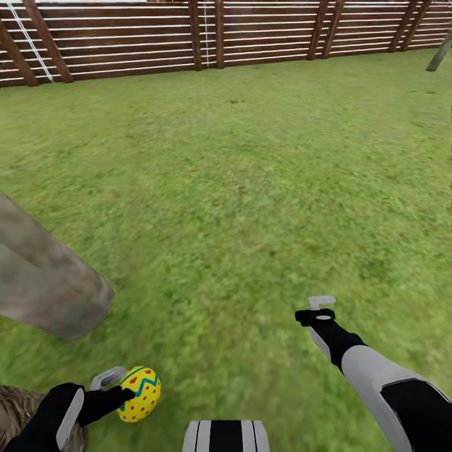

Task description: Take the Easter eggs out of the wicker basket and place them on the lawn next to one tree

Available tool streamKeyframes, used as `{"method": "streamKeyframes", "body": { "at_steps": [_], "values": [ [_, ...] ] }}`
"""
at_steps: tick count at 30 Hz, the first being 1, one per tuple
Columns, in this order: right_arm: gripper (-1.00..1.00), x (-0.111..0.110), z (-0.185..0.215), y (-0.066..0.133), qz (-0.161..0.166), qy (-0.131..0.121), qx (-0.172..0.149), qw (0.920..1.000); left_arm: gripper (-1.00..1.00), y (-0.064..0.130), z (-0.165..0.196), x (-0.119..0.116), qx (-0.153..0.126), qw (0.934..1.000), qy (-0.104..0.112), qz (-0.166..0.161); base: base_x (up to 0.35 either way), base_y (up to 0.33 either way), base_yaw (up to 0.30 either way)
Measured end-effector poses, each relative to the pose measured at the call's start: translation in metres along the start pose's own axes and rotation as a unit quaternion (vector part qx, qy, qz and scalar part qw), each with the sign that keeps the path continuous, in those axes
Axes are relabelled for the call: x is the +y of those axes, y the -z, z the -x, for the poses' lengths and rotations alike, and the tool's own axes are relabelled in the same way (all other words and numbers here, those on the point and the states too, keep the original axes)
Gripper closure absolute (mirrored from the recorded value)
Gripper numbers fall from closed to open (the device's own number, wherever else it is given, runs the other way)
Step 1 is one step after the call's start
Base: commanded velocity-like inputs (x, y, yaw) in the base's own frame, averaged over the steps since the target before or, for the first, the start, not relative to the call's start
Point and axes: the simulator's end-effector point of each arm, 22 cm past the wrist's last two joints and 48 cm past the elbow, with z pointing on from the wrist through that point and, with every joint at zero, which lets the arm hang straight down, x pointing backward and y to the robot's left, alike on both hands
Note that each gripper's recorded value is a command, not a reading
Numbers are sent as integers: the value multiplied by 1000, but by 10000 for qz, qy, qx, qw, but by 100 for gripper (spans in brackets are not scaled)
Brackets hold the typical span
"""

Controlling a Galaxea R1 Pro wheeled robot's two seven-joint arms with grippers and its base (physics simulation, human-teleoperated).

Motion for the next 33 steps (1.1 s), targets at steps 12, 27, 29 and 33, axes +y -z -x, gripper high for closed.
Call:
{"method": "streamKeyframes", "body": {
  "at_steps": [12,27,29,33],
  "values": [
    [-100,-3,15,17,-9,-26,-111,9999,-100,17,13,-9,-203,9997,-38,-100,-274,0,0],
    [-100,-18,-20,35,-102,-3,296,9995,-100,41,32,-21,-524,9983,-100,-229,-1,0,0],
    [-100,-27,-41,37,-173,18,414,9990,-100,46,37,-24,-596,9978,-117,-256,0,0,0],
    [-100,-31,-36,42,-205,-9,290,9994,-100,55,45,-28,-718,9969,-141,-302,0,0,0]
  ]
}}
